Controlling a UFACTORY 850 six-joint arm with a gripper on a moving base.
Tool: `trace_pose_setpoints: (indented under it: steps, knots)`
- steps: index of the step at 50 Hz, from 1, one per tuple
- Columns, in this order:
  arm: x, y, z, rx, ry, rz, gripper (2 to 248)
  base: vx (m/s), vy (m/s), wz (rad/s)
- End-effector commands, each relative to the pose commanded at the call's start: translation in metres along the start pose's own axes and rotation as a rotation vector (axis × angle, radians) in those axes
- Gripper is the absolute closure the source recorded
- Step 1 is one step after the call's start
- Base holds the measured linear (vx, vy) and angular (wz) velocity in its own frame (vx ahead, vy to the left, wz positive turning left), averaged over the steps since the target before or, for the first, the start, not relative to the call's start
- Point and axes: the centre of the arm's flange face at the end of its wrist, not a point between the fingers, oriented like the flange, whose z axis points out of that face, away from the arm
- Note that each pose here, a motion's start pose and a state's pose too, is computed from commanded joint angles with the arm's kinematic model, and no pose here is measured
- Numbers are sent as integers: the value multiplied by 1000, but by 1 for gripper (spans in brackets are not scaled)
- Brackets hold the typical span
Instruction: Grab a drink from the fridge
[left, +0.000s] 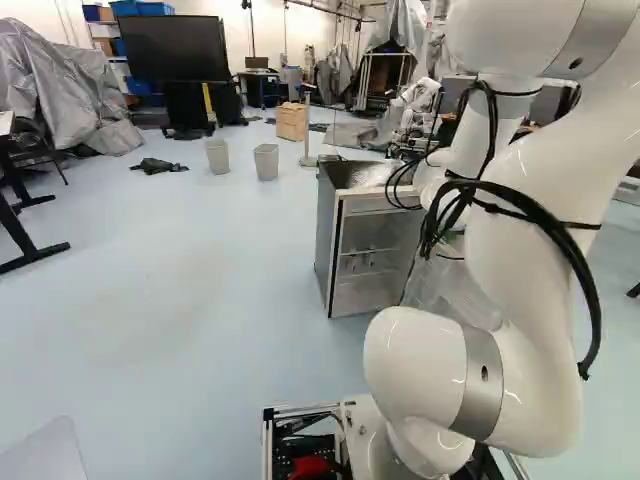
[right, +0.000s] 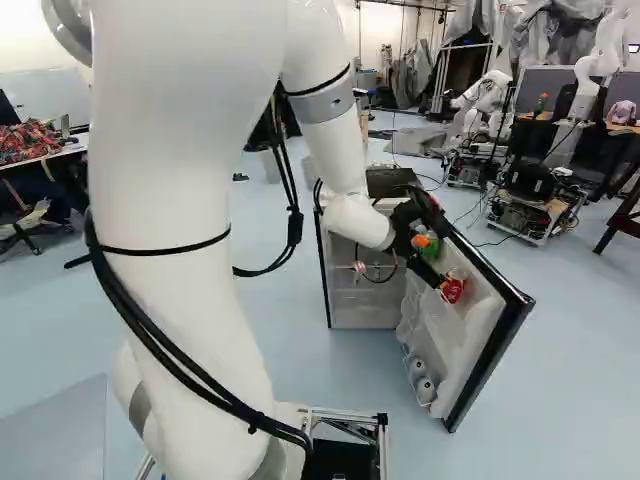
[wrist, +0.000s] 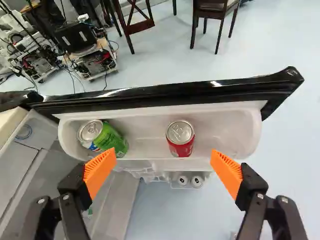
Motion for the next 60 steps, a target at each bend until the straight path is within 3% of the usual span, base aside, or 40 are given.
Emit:
trace_pose_setpoints:
  steps: [19, 60]
  knots:
    - [12, 6, 15, -26, 10, 26, 3, 0, 0, 0]
    - [12, 25, 8, -36, 15, 15, 3, 0, 0, 0]
